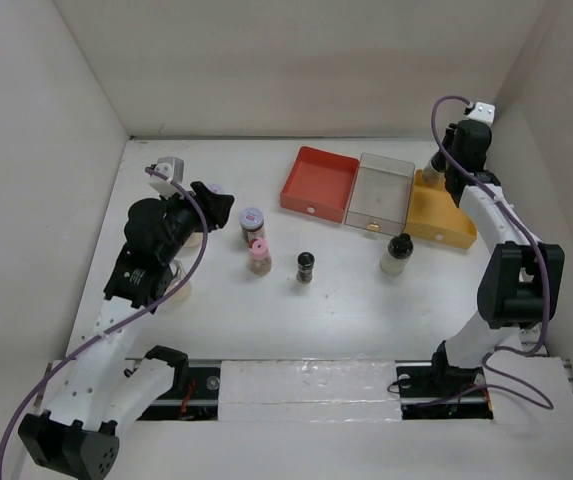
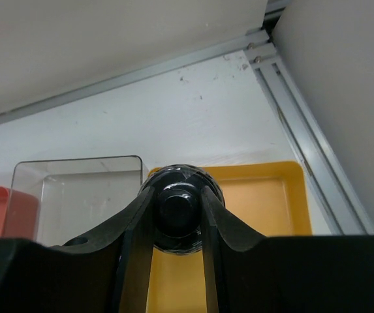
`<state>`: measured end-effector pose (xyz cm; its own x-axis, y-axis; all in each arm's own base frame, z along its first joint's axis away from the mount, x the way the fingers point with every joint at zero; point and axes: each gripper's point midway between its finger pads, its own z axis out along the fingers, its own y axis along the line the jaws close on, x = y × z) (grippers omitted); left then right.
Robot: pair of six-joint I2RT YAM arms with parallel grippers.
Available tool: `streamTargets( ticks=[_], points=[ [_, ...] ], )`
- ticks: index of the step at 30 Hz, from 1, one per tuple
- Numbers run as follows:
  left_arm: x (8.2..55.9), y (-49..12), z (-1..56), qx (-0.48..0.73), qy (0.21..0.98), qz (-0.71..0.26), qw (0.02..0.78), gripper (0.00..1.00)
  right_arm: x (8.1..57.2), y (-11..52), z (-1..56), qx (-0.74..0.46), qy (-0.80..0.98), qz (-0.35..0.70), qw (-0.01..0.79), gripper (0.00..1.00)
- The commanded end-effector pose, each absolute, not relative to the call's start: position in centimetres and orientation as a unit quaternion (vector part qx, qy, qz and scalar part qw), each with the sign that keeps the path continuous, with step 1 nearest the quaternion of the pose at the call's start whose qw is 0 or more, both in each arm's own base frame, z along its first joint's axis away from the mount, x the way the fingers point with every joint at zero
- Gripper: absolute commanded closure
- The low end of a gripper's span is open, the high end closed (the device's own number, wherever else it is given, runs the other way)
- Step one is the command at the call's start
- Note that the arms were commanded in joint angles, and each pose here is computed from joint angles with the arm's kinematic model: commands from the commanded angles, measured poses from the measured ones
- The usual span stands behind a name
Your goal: Organize the condiment bottles
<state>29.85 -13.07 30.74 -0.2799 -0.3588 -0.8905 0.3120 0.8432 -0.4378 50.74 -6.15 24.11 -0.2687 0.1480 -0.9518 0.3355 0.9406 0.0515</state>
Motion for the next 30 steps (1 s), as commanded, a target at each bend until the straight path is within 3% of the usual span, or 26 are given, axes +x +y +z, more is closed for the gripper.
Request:
streamTargets(
  ticks=[1, 14, 18, 19, 22, 26, 30],
  points=[
    [30.1, -13.4, 32.1, -0.011, 0.731, -0.294, 0.616, 0.55, 52.1, -6.1, 25.7, 0.157, 0.773, -0.063, 0.612, 0.85],
    [30.3, -13.3, 31.9, -0.014, 0.734, -0.29, 0.615, 0.55, 54.1, -6.8, 20.3, 0.165, 0.8, -0.073, 0.572, 0.85],
    [30.5, -13.4, 31.6, -0.015, 0.737, -0.289, 0.611, 0.55, 53.8, -6.8, 18.8, 0.168, 0.808, -0.072, 0.56, 0.6],
    [30.5, -13.4, 31.6, -0.015, 0.737, -0.289, 0.611, 0.55, 53.7, -6.8, 19.8, 0.169, 0.803, -0.071, 0.568, 0.46],
    [30.5, -13.4, 31.6, -0.015, 0.737, -0.289, 0.611, 0.55, 53.0, -6.1, 22.3, 0.165, 0.789, -0.065, 0.588, 0.33],
    [30.4, -13.5, 31.6, -0.012, 0.737, -0.292, 0.61, 0.55, 50.9, -3.5, 26.8, 0.144, 0.768, -0.038, 0.623, 0.2],
    [30.3, -13.7, 31.6, -0.012, 0.737, -0.298, 0.607, 0.55, 46.7, 1.6, 29.2, 0.107, 0.758, 0.022, 0.643, 0.2]
  ],
)
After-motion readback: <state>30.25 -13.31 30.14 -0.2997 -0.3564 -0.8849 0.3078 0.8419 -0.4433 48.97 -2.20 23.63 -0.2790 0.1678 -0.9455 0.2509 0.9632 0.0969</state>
